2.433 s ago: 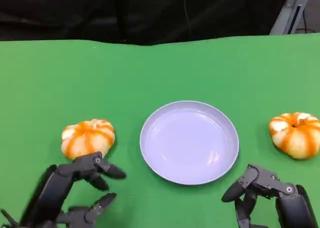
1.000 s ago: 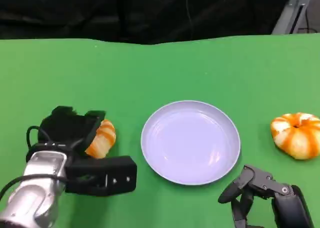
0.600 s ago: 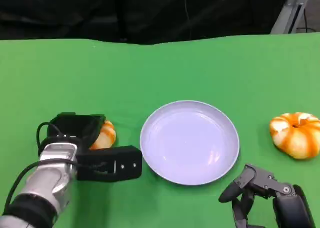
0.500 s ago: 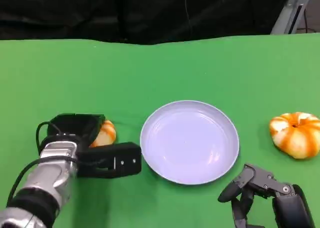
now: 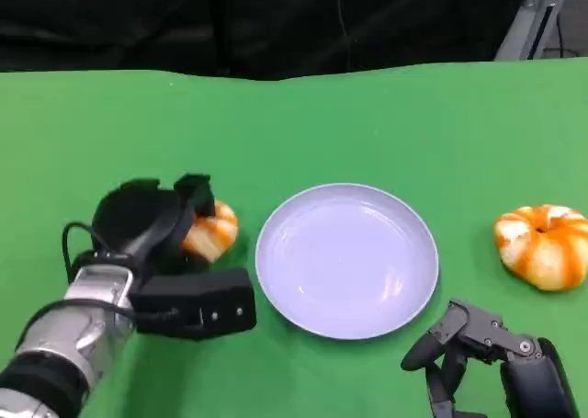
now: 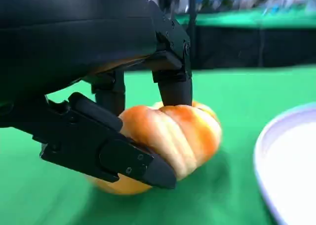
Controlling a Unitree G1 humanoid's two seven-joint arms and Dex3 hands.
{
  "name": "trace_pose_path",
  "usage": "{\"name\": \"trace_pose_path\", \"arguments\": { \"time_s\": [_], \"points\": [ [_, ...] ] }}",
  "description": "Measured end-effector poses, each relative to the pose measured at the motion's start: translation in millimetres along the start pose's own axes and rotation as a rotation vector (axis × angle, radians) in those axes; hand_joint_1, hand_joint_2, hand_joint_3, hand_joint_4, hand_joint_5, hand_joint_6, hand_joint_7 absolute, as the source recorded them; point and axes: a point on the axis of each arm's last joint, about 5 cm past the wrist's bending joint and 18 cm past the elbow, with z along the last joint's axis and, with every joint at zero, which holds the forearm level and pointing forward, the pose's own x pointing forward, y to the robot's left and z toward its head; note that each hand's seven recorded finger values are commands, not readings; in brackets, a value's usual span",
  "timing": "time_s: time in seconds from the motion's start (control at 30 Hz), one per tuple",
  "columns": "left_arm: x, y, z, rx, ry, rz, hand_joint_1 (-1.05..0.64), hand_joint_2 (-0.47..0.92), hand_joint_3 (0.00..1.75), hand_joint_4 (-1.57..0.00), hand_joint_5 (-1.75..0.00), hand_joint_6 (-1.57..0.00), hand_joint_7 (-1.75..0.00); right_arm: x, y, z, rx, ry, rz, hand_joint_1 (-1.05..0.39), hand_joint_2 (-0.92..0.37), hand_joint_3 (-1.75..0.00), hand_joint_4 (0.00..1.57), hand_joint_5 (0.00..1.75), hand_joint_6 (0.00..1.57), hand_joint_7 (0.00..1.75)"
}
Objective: Grasp the bread from the table and place it into the plate.
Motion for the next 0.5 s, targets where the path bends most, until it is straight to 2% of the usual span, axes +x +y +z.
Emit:
{"name": "trace_pose_path", "arguments": {
  "time_s": [0.07,0.1,0.13,0.27,0.5],
  "points": [
    [2,7.4,1.1,-0.001,-0.018,0.039,-0.18,0.86,0.27,-0.87,-1.75,-0.6,-1.75,0.2,0.0,0.0,0.0,-0.001,0.0,0.09,-0.27,-1.44,0.91,1.73,0.84,1.33],
    [2,9.7,1.6,-0.003,-0.023,0.054,-0.18,0.78,0.43,-0.88,-1.75,-0.61,-1.75,0.3,0.0,0.0,0.0,-0.001,0.0,0.08,-0.27,-1.43,0.91,1.73,0.84,1.33],
    [2,11.2,2.4,-0.006,-0.03,0.065,-0.18,0.66,0.68,-0.88,-1.75,-0.62,-1.75,0.3,0.0,0.0,0.0,-0.001,0.0,0.08,-0.27,-1.43,0.91,1.73,0.84,1.34],
    [-1,13.2,7.2,-0.022,-0.058,0.093,-0.18,0.52,0.99,-0.88,-1.75,-0.64,-1.75,0.4,0.0,0.0,0.0,-0.001,0.0,0.09,-0.27,-1.44,0.91,1.73,0.83,1.34],
    [1,25.8,22.9,-0.062,-0.147,0.175,-0.18,0.45,1.19,-0.89,-1.75,-0.69,-1.7,1.3,0.1,-0.5,0.002,-0.002,0.001,0.08,-0.28,-1.43,0.9,1.73,0.83,1.33]
  ]
}}
